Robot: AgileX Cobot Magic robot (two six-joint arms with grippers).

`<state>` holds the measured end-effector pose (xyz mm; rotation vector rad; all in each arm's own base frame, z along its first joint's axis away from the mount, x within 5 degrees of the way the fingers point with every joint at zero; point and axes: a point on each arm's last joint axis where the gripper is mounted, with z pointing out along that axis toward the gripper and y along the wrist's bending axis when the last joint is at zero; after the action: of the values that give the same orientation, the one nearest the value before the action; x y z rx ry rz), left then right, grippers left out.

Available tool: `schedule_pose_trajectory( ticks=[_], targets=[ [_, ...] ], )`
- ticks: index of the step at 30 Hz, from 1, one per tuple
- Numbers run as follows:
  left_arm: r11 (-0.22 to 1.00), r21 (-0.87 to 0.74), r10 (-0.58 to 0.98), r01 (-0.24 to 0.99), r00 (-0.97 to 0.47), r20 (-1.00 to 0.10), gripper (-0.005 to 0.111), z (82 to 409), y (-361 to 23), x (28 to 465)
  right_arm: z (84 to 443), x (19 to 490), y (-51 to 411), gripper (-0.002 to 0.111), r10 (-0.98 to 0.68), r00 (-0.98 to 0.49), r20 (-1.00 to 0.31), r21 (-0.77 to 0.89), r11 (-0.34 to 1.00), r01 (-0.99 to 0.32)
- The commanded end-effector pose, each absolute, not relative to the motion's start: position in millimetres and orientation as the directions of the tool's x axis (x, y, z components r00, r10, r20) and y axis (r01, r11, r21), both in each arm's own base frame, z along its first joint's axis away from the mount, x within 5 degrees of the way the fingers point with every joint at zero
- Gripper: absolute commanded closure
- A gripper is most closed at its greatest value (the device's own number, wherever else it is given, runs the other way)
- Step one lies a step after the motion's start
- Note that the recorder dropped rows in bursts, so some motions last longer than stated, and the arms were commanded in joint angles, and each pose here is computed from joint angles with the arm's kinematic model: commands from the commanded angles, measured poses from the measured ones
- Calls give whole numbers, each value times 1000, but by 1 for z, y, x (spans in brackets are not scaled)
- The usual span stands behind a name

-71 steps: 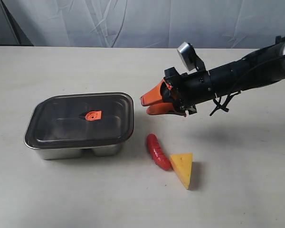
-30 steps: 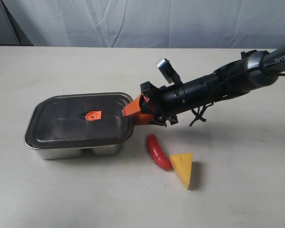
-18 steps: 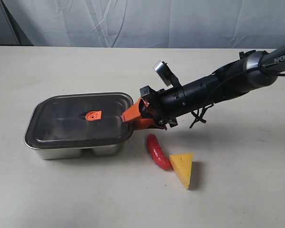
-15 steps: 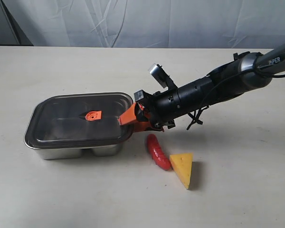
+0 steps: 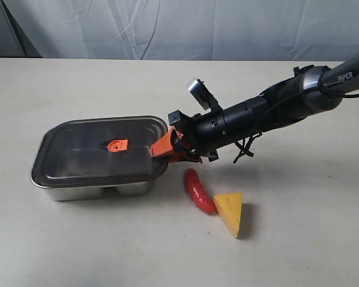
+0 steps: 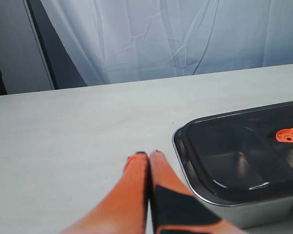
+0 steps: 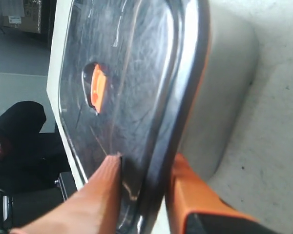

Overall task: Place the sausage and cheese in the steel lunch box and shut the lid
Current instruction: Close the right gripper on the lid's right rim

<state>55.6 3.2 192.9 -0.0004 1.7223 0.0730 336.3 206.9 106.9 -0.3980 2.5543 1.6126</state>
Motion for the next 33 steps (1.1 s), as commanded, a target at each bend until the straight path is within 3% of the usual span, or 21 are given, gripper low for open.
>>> schedule_pose_trajectory(
  ticks=[1, 4, 9, 16, 33],
  targets=[
    [998, 47, 40, -44, -152, -988, 106, 192, 3, 55, 108, 337, 206, 84, -180, -954, -239, 863, 410, -294],
    [998, 47, 40, -44, -152, -988, 106, 192, 3, 55, 109, 337, 206, 80, -181, -954, -239, 864, 408, -294],
    [998, 47, 40, -44, -152, -988, 106, 192, 3, 55, 112, 333, 208, 61, -207, -952, -226, 888, 357, -289],
    [998, 47, 40, -44, -152, -988, 106, 192, 3, 55, 113, 330, 207, 61, -237, -945, -223, 891, 344, -297],
    [998, 47, 40, -44, -152, -988, 106, 192, 3, 55, 113, 357, 178, 61, -34, -975, -222, 891, 398, -217]
  ],
)
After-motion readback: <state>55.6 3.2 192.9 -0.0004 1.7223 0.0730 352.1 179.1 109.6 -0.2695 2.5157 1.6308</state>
